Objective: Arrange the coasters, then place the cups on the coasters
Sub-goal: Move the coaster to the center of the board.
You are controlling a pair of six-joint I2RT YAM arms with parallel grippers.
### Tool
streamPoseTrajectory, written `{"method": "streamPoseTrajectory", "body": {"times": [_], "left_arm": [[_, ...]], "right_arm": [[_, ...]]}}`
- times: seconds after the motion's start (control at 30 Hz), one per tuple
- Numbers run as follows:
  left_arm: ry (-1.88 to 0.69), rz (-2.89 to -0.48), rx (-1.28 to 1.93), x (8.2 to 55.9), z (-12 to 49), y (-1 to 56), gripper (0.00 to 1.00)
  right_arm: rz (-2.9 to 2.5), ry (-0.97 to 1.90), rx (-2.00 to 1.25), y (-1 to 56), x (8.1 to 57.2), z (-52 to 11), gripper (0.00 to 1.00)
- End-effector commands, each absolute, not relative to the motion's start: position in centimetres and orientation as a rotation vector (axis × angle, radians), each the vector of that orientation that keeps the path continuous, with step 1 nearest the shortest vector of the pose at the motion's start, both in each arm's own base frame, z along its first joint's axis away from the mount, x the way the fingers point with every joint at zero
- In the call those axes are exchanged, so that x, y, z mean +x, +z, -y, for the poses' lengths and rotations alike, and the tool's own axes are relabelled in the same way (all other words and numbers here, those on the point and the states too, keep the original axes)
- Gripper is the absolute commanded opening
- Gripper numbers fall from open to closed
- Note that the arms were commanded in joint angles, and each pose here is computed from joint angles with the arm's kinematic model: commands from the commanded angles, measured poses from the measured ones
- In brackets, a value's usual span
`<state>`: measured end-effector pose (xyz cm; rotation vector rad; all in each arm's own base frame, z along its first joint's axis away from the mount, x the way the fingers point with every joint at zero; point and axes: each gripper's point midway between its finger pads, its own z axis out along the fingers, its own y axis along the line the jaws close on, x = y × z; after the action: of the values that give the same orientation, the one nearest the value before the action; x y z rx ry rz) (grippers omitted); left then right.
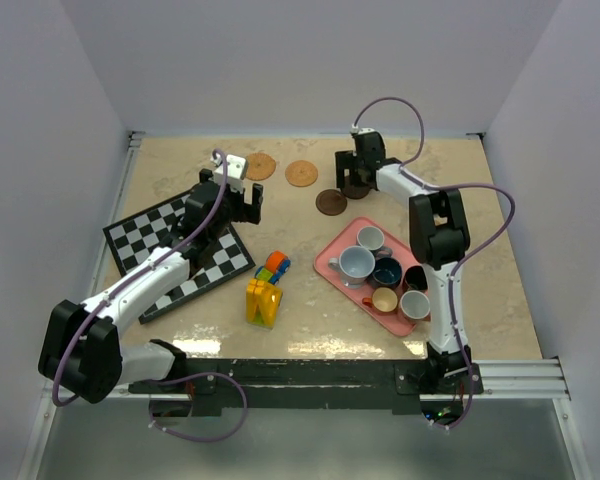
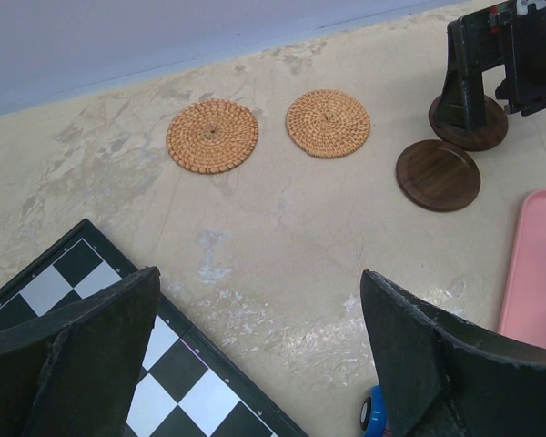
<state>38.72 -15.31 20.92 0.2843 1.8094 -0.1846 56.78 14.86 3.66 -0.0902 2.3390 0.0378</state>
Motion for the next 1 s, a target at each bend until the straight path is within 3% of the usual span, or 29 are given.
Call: {"method": "streamPoseTrajectory", "body": {"times": [0.0, 0.33, 0.6, 0.97], "left_arm": [[-0.183, -1.745, 0.278, 39.3, 15.6, 22.5, 0.96], [-0.182, -1.740, 0.271, 39.3, 15.5, 22.7, 0.96], [-0.184, -1.741, 0.261, 39.3, 15.4, 22.8, 0.96], [-0.195, -1.735, 0.253, 39.0, 15.4, 23.1, 0.96]], "right_arm": [[-2.340, 0.101, -0.098, 4.0, 57.6, -15.2, 0.99], [-2.426, -0.020, -0.072, 1.3, 55.6, -13.2, 0.96], [-2.474, -0.047, -0.016, 0.2, 52.7, -11.5, 0.82], [-2.496, -0.079, 0.048, -0.1, 50.4, -8.7, 0.82]]}}
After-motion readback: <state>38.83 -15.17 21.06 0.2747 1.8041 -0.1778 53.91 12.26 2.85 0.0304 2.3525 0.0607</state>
